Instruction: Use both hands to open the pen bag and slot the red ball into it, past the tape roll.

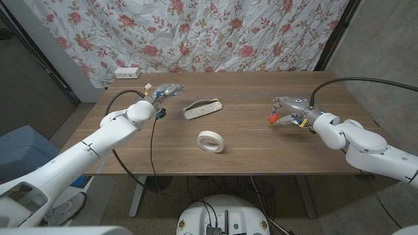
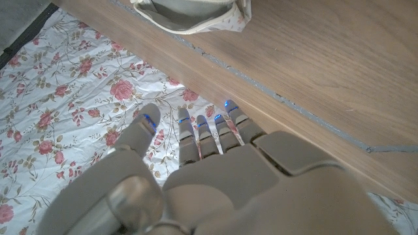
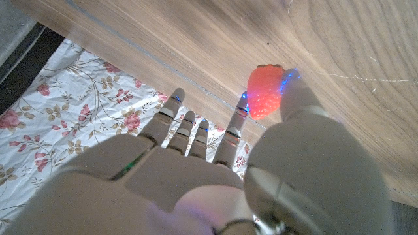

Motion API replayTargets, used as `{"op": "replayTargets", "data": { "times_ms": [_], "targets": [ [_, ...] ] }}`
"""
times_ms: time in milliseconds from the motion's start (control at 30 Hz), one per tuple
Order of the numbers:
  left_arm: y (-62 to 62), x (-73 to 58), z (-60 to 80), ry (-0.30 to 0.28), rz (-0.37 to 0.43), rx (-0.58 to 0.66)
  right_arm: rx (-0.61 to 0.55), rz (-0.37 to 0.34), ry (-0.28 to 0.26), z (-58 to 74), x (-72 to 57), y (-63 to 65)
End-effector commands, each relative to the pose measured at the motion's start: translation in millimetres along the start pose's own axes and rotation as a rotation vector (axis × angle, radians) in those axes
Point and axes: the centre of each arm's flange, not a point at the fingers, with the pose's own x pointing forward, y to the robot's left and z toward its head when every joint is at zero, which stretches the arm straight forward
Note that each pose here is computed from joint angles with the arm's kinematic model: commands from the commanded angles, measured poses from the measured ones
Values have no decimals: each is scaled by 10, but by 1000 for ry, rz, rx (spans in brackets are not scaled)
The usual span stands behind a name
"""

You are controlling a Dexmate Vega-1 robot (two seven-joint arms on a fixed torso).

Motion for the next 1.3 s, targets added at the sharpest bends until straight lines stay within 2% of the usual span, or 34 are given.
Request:
{"op": "replayTargets", "data": {
  "times_ms": [33, 300, 700, 900, 1033, 1300],
  "targets": [
    [-61, 29, 259, 29, 52, 204, 10, -10, -7, 8, 30, -17],
    [-147, 68, 387, 58, 62, 301, 14, -18, -14, 7, 57, -8],
    [-248, 95, 526, 96, 100, 378, 15, -29, -12, 9, 71, -1],
    [-312, 110, 599, 96, 93, 410, 14, -29, -10, 14, 69, 5],
    [-381, 137, 699, 113, 84, 456, 14, -30, -11, 18, 63, 16],
    [-468, 178, 808, 143, 78, 526, 12, -42, -18, 29, 67, 2]
  ]
}}
